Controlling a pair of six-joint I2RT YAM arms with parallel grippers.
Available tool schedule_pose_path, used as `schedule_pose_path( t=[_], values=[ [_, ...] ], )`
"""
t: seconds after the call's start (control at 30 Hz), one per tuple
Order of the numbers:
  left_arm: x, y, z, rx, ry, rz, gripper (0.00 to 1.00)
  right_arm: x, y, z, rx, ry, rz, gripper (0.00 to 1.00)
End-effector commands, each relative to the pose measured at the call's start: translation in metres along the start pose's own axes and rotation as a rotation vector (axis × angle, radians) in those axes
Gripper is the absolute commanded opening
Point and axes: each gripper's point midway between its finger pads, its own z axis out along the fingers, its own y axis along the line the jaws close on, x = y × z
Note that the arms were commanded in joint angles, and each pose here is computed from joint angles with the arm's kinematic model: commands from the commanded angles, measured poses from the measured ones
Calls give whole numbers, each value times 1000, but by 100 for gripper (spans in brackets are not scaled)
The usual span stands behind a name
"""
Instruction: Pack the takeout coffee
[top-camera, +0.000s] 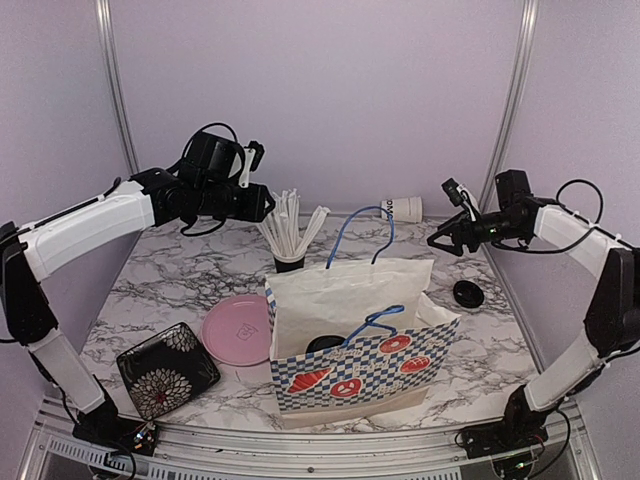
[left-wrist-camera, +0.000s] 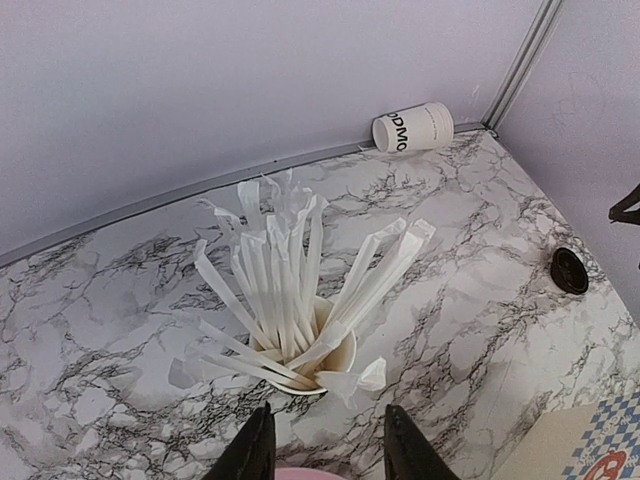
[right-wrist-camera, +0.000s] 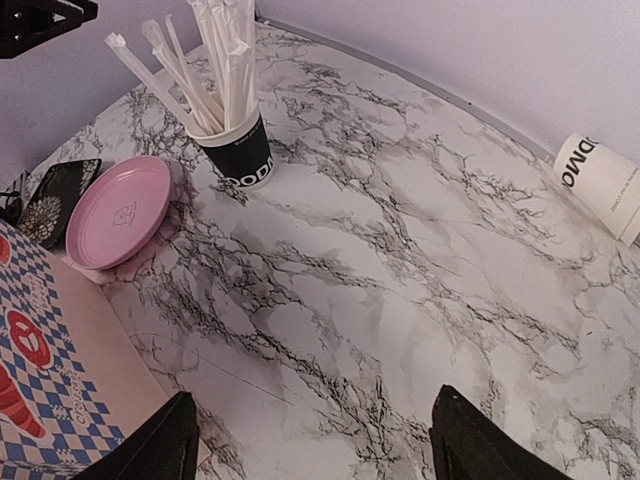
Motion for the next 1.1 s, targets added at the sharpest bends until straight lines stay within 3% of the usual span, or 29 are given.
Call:
schedule_pose_path(
  t=[0.0,0.2,0.53,0.97,1.07],
  values=[
    [-18,-9,6,40,-38,-16,38,-15,6,-6,-4,-51,-63,76],
    [-15,-9,22,37,-19,-12,35,-8,7,-4,-15,-42,-60,76],
    [-8,-5,33,13,-1,-12,21,-5,8,-3,-19,-39,-62,74],
    [5,1,41,-16,35,-8,18,-1,6,1,-29,-29,-49,72],
    [4,0,38,-11,32,-8,5,-1,6,1,-30,-29,-49,71]
  ],
)
